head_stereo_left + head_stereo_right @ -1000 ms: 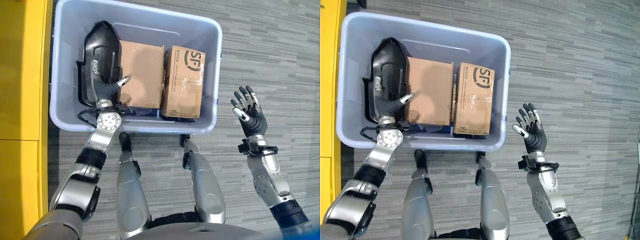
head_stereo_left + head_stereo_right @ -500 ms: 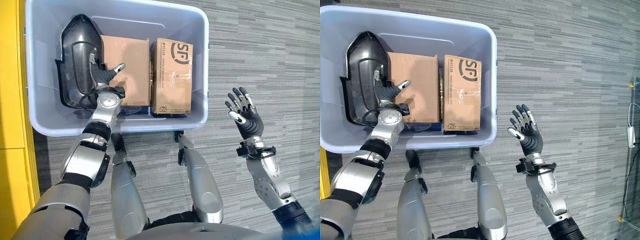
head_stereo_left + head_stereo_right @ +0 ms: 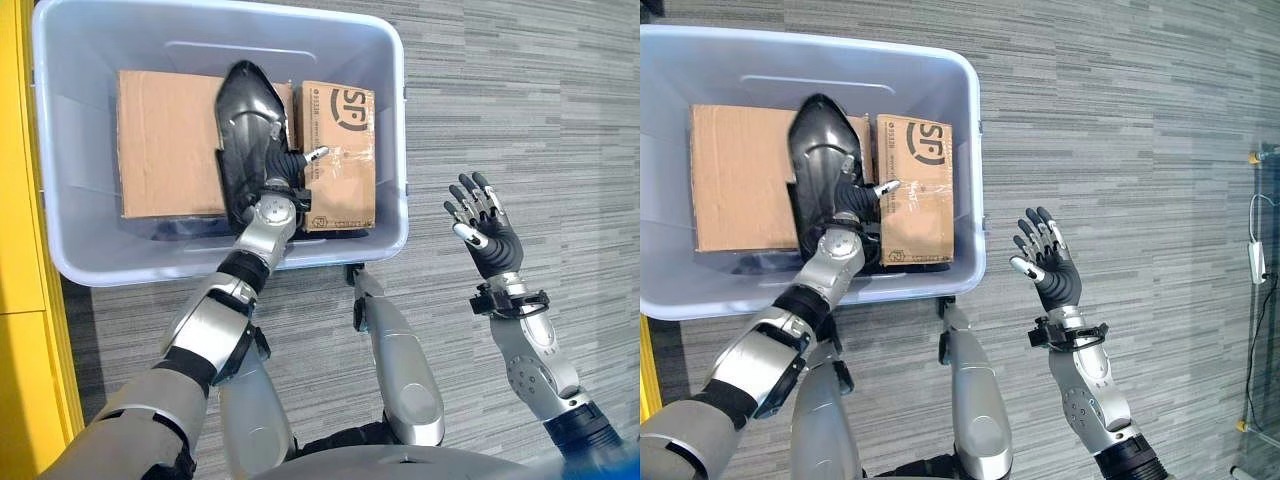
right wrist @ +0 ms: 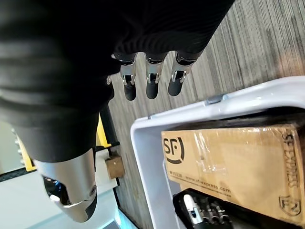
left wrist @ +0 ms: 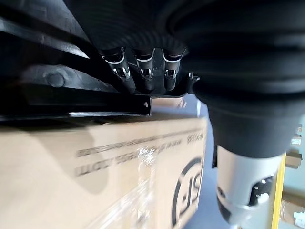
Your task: Move parts from the plastic box to the shelf.
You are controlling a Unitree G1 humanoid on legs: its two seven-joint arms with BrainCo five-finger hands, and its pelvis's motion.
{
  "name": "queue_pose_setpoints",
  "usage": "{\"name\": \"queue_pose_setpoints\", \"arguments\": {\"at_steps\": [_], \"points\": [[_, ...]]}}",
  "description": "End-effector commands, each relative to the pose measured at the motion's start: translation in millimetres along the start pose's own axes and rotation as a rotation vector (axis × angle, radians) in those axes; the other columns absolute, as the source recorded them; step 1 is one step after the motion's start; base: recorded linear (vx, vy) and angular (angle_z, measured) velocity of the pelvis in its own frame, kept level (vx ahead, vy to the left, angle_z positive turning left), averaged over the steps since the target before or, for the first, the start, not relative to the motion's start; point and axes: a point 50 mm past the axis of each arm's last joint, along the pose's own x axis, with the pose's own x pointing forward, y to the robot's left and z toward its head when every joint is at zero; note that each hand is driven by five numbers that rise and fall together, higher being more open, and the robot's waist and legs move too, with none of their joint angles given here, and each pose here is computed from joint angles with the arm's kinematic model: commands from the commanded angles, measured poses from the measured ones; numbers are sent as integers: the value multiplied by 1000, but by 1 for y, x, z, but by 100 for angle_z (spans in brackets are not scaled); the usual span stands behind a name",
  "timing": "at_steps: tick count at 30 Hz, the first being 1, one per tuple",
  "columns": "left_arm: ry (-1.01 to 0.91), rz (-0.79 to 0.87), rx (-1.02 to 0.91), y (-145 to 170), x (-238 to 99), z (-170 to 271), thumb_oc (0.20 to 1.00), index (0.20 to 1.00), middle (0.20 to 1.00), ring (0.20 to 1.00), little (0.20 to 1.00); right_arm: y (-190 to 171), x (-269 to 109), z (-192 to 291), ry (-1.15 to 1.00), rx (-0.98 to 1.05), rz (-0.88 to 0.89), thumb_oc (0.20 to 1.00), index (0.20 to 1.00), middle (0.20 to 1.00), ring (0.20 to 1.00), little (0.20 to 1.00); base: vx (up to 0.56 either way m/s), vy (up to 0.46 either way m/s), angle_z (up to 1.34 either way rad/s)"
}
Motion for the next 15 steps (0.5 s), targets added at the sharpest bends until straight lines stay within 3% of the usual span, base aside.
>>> {"name": "queue_pose_setpoints", "arguments": {"at_steps": [1,4,5,8,10,15], "points": [[-71,42,-99,23,-4,8,1000,1000,1000,1000,1000,7,6,16,-117,59,-11,1000,1000,1000,1000,1000,0,0,0],[-118,37,-128,25,-9,14,1000,1000,1000,1000,1000,6,6,16,-123,58,-21,1000,1000,1000,1000,1000,12,1,0],[-266,76,-158,44,-22,35,1000,1000,1000,1000,1000,2,4,21,-147,41,-45,1000,1000,1000,1000,1000,28,4,-3],[-338,121,-147,60,-30,45,1000,1000,1000,1000,1000,-1,3,22,-152,30,-62,1000,1000,1000,1000,1000,30,10,-3],[-497,201,-98,92,-50,68,1000,1000,1000,1000,1000,-7,1,27,-173,5,-77,1000,1000,1000,1000,1000,27,-5,4],[-733,245,-85,115,-93,101,1000,1000,1000,1000,1000,-11,-4,36,-193,-31,-65,1000,1000,1000,1000,1000,10,-2,5]]}}
